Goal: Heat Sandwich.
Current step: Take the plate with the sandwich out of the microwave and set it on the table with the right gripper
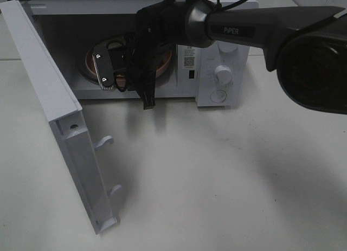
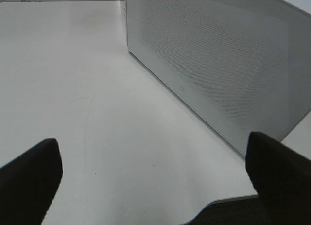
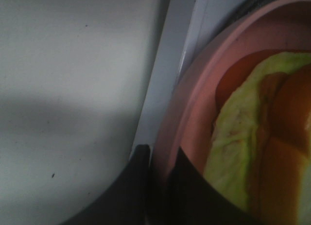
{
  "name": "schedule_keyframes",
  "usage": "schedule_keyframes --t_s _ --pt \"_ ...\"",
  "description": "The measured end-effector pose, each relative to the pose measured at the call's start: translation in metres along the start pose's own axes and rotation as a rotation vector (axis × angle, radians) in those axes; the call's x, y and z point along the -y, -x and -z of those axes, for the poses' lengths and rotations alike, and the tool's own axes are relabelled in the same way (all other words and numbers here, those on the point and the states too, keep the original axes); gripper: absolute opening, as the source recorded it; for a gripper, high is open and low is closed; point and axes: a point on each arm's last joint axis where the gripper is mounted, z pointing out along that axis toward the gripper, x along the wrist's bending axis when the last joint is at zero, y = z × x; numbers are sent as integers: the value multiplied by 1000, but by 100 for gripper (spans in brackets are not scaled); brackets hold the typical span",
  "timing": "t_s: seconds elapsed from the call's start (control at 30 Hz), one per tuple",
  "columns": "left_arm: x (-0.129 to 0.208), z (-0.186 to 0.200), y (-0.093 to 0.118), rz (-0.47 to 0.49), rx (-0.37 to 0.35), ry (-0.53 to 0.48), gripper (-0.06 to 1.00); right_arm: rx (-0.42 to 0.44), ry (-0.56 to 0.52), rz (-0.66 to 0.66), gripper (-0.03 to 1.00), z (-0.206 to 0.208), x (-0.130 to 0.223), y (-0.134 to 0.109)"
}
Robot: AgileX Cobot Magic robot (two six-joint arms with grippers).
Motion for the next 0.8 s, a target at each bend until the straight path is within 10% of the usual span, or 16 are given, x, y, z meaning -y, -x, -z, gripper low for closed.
schedule_keyframes --t_s 0.8 --pt "0 0 0 0 0 0 96 -50 43 230 9 57 11 -46"
